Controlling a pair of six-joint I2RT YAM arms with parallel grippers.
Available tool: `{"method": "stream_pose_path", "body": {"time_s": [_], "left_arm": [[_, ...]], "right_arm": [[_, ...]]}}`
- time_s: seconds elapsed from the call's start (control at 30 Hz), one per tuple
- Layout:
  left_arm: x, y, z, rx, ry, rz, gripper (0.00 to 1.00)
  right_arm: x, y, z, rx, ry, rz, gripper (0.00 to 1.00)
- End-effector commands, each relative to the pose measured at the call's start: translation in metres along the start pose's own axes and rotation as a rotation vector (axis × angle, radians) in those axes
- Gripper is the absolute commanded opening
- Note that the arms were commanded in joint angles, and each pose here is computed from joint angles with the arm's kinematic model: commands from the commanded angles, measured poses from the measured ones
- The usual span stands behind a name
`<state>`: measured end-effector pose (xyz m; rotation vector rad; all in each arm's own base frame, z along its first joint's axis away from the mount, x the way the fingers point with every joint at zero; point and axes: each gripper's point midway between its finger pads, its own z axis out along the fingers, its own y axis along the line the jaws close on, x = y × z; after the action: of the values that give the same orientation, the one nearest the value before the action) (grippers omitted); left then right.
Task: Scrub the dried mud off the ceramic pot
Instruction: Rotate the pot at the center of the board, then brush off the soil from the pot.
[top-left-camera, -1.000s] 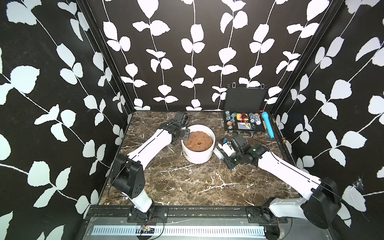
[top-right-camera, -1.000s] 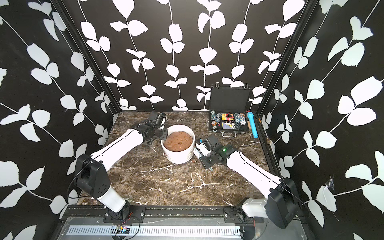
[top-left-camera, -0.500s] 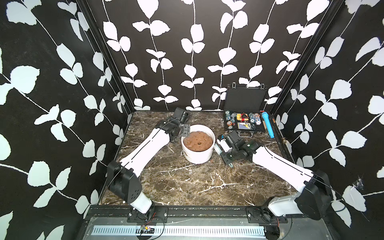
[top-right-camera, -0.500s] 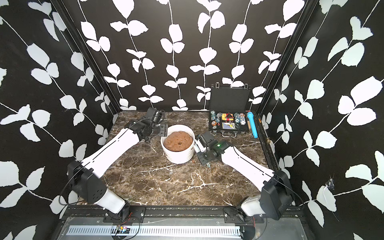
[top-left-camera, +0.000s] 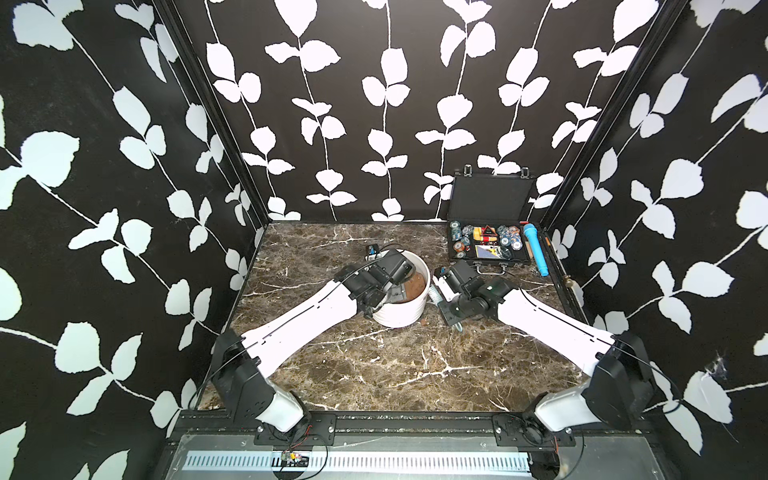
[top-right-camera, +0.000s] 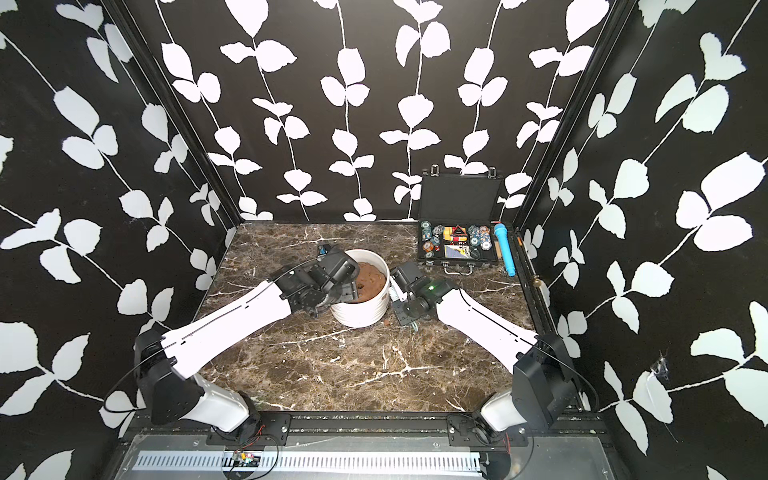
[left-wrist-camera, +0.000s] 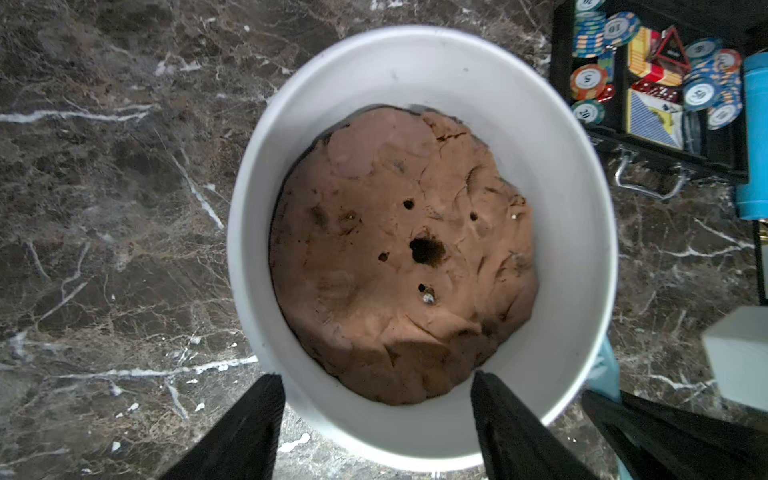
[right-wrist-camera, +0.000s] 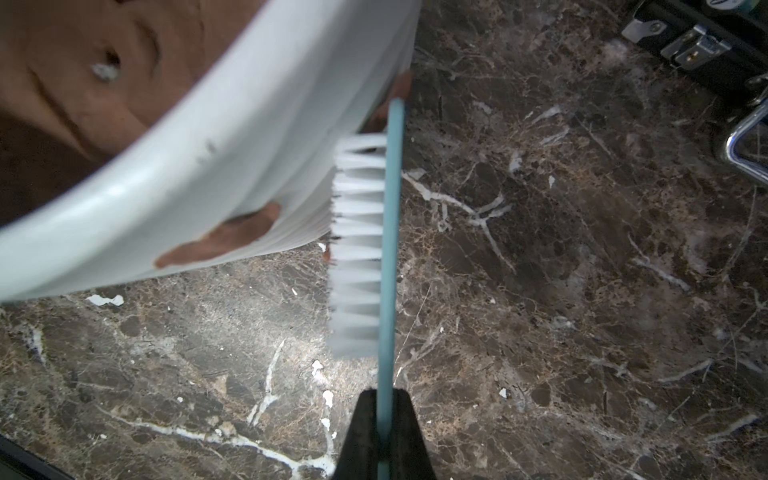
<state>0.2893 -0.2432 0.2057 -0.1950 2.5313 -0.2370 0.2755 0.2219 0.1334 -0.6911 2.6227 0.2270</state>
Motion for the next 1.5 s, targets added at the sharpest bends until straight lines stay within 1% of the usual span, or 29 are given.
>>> {"method": "stream_pose_path", "body": {"time_s": [0.0, 0.17, 0.3, 0.43, 0.5, 0.6, 0.73, 0.87, 0.97, 1.03, 1.17, 1.27, 1.37, 1.47], "left_arm": [[0.001, -0.001, 0.005, -0.007, -0.008, -0.052, 0.72], [0.01, 0.009, 0.007, -0.06, -0.004, -0.056, 0.65], [0.02, 0.017, 0.012, -0.097, 0.017, -0.069, 0.63], [0.005, 0.021, -0.008, -0.143, -0.044, -0.036, 0.65], [-0.003, 0.025, -0.02, -0.169, -0.079, -0.016, 0.67], [0.005, 0.036, -0.026, -0.208, -0.068, -0.022, 0.68], [0.026, 0.052, -0.013, -0.259, -0.032, -0.057, 0.69], [0.012, 0.049, -0.005, -0.261, -0.076, -0.071, 0.7], [0.005, 0.039, 0.007, -0.221, -0.085, -0.082, 0.7], [0.01, 0.038, 0.015, -0.214, -0.065, -0.084, 0.67], [0.027, 0.046, 0.028, -0.242, -0.015, -0.073, 0.62], [0.027, 0.047, 0.033, -0.24, -0.008, -0.062, 0.58], [0.022, 0.049, 0.035, -0.242, -0.011, -0.044, 0.52], [0.022, 0.054, 0.036, -0.243, -0.012, -0.036, 0.44]], "right_arm": [[-0.034, -0.013, -0.002, 0.067, -0.095, 0.029, 0.0], [-0.033, -0.02, 0.0, 0.097, -0.082, 0.038, 0.0], [-0.022, -0.026, -0.008, 0.123, -0.055, 0.026, 0.0], [-0.005, -0.031, -0.022, 0.143, -0.034, 0.012, 0.0], [0.004, -0.027, -0.027, 0.115, -0.011, 0.009, 0.0], [0.014, -0.012, -0.035, 0.033, -0.012, 0.007, 0.0], [0.021, 0.018, -0.05, -0.124, -0.037, 0.035, 0.0], [0.024, 0.037, -0.059, -0.168, -0.049, 0.036, 0.0], [0.023, 0.053, -0.06, -0.203, -0.052, 0.042, 0.0], [0.027, 0.056, -0.056, -0.203, -0.028, 0.056, 0.0], [0.036, 0.058, -0.05, -0.206, 0.004, 0.076, 0.0], [0.04, 0.053, -0.042, -0.17, 0.016, 0.084, 0.0], [0.03, 0.045, -0.038, -0.121, -0.013, 0.087, 0.0], [0.017, 0.046, -0.036, -0.133, -0.044, 0.097, 0.0]]}}
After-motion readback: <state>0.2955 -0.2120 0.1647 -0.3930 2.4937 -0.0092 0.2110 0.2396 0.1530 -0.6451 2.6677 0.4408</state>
